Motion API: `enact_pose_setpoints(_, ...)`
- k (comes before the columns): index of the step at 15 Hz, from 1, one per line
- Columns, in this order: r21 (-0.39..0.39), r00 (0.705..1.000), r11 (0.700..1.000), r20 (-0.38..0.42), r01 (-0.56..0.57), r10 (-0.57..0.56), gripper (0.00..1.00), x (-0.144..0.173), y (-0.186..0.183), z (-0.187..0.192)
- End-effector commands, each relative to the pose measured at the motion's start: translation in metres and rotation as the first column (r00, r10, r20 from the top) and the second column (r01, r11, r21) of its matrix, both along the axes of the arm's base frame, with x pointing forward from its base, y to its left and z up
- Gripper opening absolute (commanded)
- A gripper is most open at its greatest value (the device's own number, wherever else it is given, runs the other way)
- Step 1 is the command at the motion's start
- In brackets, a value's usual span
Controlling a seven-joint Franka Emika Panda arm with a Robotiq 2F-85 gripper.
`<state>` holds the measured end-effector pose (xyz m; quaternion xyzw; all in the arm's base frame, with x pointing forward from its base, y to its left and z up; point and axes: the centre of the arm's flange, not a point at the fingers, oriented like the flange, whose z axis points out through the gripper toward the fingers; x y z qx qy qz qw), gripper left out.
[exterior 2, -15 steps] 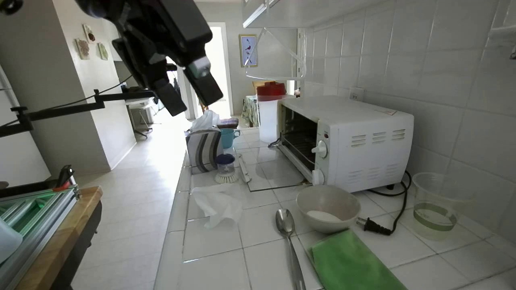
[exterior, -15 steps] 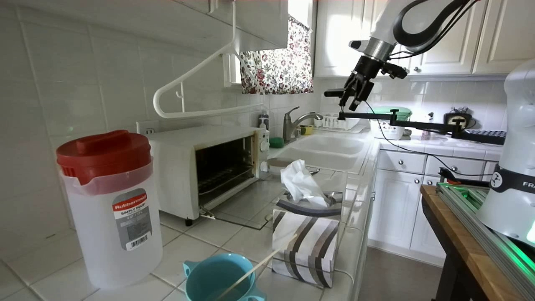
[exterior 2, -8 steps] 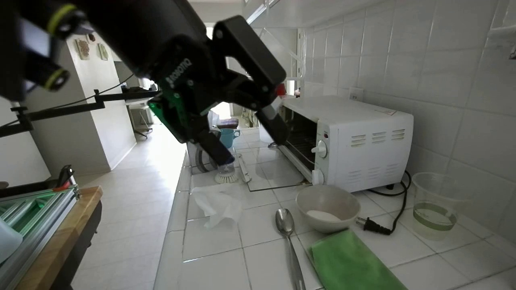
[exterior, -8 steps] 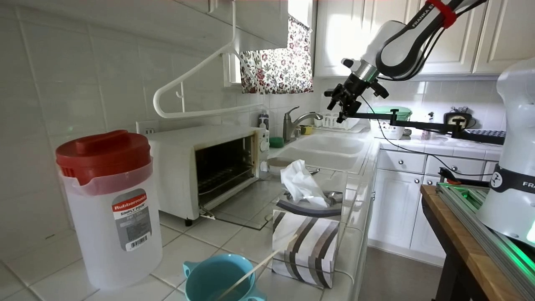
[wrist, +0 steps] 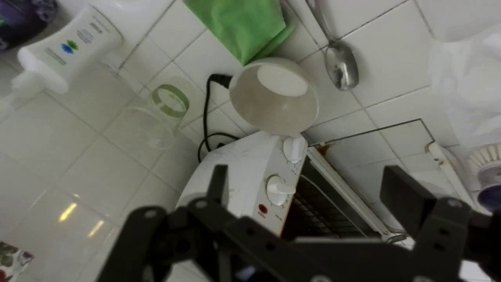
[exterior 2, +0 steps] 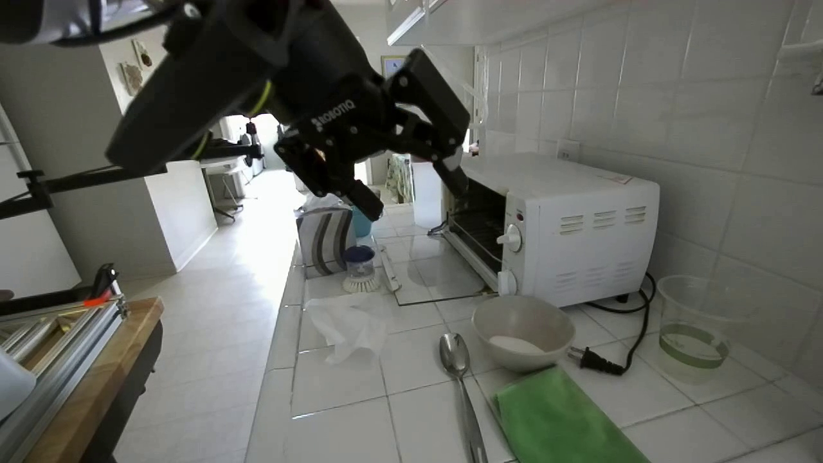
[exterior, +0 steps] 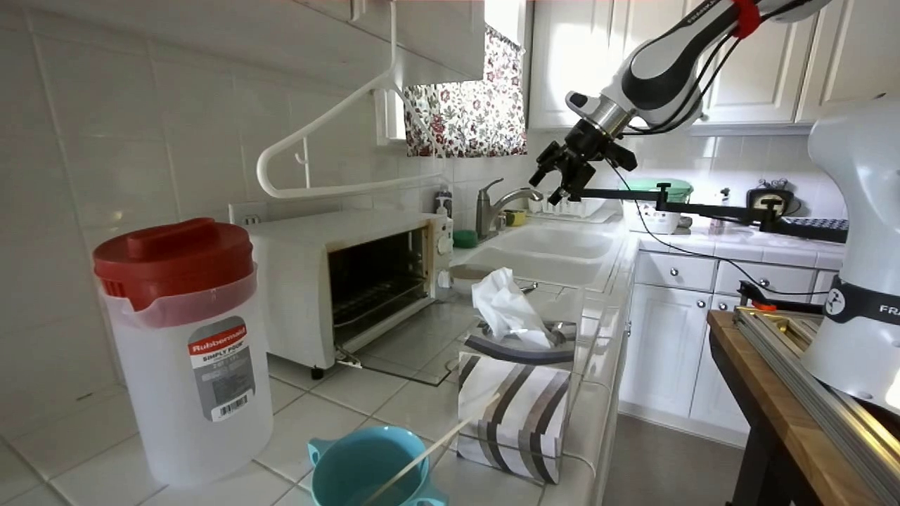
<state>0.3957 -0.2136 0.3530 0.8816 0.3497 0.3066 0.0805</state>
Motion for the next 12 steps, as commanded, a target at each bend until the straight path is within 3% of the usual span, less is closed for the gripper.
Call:
enact_pose_setpoints(1,0.073,0.989,0.991,-0.087,-0.117,0.123,1.00,0.017,-0.034,-0.022)
enact_pose_setpoints(4,0.073,0.969,0.985,-0.182,-0.155,0.166,1.00,0.015,-0.040,-0.031)
enact_pose_setpoints(5,0.094,0.983,0.990,-0.145,-0.102,0.115,1.00,0.000,-0.029,-0.026)
enact_pose_setpoints(12,0.092,0.968,0.986,-0.197,-0.139,0.155,1.00,0.007,-0.030,-0.035)
